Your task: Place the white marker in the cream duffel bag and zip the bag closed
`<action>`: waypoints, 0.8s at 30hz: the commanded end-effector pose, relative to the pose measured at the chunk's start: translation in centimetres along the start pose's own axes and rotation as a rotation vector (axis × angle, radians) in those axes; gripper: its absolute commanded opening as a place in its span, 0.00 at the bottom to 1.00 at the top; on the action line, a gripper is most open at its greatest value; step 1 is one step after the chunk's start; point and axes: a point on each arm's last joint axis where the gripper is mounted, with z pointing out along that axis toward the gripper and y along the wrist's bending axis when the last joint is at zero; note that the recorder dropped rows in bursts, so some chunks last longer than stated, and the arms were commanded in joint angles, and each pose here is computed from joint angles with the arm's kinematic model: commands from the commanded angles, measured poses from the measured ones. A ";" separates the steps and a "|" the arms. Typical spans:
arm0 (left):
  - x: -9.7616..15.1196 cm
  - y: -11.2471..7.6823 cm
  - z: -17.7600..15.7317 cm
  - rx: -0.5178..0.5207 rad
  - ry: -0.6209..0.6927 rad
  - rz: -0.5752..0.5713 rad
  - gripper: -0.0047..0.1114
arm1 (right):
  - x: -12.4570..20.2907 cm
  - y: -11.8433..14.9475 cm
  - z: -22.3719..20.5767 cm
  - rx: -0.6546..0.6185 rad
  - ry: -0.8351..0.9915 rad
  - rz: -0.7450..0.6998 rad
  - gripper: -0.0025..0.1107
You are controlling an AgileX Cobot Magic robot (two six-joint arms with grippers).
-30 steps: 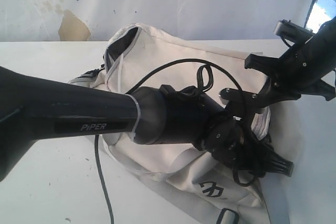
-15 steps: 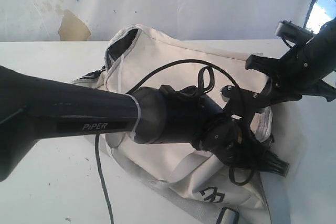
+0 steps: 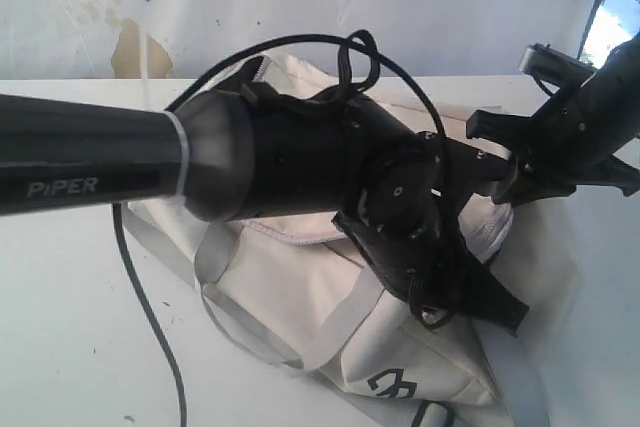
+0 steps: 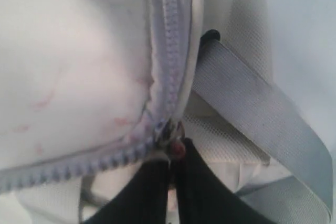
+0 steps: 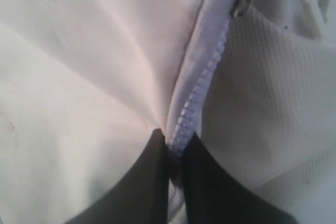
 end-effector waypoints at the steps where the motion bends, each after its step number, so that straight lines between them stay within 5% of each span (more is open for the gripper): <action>1: 0.2 -0.1 -2.4 0.000 0.049 0.003 0.04 | 0.0 -0.3 0.1 0.028 -0.008 -0.032 0.02; 20: 1.2 2.6 -4.0 -0.119 0.206 0.054 0.04 | 0.0 -0.7 0.1 0.075 0.002 -0.069 0.02; 24: 0.9 4.2 -4.2 -0.236 0.193 0.094 0.04 | 0.1 -0.7 0.0 0.077 0.008 -0.072 0.02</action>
